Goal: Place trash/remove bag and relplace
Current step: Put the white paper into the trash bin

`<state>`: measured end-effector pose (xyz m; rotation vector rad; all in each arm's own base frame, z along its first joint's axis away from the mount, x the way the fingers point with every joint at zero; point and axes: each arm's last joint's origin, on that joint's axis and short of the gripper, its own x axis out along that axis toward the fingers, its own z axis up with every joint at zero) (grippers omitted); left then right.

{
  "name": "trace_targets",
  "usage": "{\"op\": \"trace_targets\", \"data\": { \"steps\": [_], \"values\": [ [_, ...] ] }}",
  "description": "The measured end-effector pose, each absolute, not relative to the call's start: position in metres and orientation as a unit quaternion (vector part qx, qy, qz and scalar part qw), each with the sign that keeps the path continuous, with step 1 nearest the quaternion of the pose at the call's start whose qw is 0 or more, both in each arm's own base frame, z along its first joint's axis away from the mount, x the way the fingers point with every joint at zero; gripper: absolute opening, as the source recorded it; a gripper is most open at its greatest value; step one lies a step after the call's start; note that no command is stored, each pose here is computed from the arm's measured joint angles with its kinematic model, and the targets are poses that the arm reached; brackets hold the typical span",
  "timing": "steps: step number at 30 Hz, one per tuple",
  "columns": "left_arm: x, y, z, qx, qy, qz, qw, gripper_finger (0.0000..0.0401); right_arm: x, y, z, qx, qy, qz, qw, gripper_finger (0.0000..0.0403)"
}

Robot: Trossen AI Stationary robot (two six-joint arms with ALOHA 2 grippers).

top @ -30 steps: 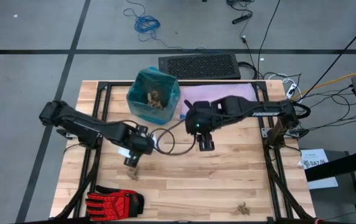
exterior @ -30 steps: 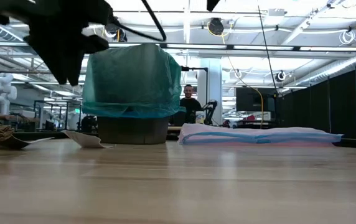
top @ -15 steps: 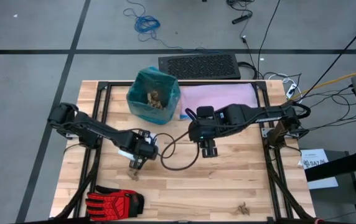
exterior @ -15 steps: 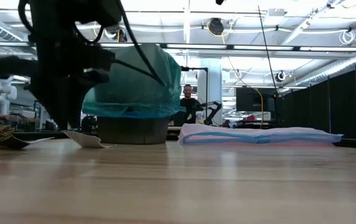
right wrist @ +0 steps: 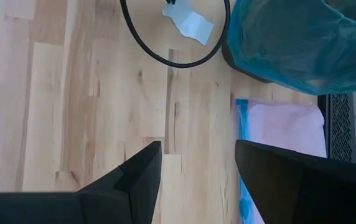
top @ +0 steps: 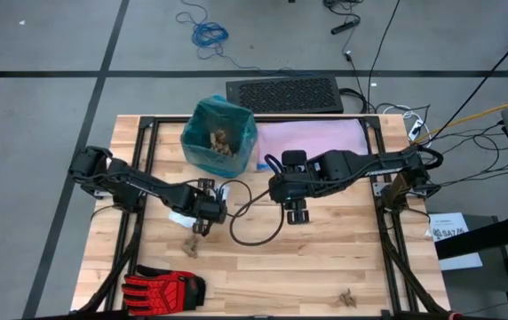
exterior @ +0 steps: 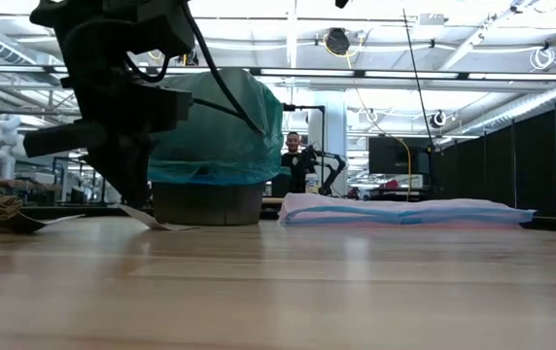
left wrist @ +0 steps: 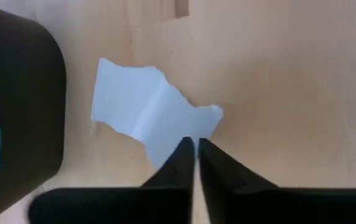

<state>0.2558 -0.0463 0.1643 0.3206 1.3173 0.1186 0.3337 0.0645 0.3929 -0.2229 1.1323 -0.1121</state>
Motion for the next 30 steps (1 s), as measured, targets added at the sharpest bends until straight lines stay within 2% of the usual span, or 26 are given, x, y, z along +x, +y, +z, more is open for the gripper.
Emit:
{"op": "trace_targets", "data": {
  "steps": [6,12,16,25,30],
  "values": [
    [0.255,-0.046,0.164,0.156,0.612,0.056,0.773,0.0003,0.333,0.07,0.393,-0.104,0.534,-0.049,0.838,0.0196],
    [0.25,-0.049,0.166,0.172,0.628,0.053,0.757,0.0016,0.331,0.077,0.393,-0.108,0.532,-0.042,0.838,0.0196],
    [0.25,-0.052,0.166,0.175,0.624,0.049,0.76,0.0049,0.331,0.079,0.393,-0.11,0.532,-0.04,0.839,0.0196],
    [0.248,-0.048,0.158,0.215,0.608,0.066,0.762,0.0152,0.331,0.078,0.393,-0.109,0.532,-0.04,0.839,0.0196],
    [0.246,-0.038,0.149,0.212,0.608,0.073,0.762,0.0154,0.331,0.078,0.393,-0.107,0.532,-0.042,0.839,0.0196]
  ]
}}
